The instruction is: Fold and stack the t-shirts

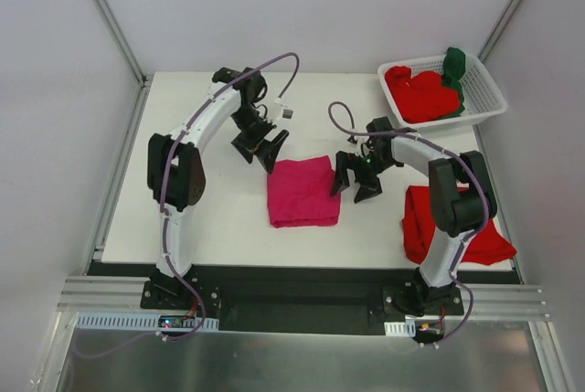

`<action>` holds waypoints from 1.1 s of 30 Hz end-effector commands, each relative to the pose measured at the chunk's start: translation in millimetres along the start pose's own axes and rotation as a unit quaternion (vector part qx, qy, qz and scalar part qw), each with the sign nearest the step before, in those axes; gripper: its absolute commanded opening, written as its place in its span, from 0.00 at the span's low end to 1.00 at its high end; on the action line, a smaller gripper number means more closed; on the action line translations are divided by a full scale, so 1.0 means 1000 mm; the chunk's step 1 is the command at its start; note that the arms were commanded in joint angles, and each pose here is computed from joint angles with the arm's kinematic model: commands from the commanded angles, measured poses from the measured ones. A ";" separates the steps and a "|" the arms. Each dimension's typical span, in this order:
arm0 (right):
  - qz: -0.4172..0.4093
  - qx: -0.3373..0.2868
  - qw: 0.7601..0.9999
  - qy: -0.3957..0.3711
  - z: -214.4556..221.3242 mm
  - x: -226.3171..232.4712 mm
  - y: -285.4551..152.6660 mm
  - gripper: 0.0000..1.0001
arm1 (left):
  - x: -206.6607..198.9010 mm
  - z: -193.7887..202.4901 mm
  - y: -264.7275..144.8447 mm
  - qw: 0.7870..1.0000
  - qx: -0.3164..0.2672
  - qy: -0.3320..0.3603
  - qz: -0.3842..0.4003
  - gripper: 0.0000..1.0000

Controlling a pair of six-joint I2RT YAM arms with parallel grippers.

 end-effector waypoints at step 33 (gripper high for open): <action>-0.110 0.020 0.993 0.037 -0.002 -0.015 0.028 1.00 | -0.003 -0.054 0.113 0.990 0.120 0.039 -0.055 0.99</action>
Point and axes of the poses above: each gripper's point midway between its finger pads, its own y axis out along the fingers, its own x axis along the line the jaws close on, z = x × y, the point moved 9 cm from there along -y, back along the fingers, and after that the axes turned 9 degrees about y, right-handed, at the moved point
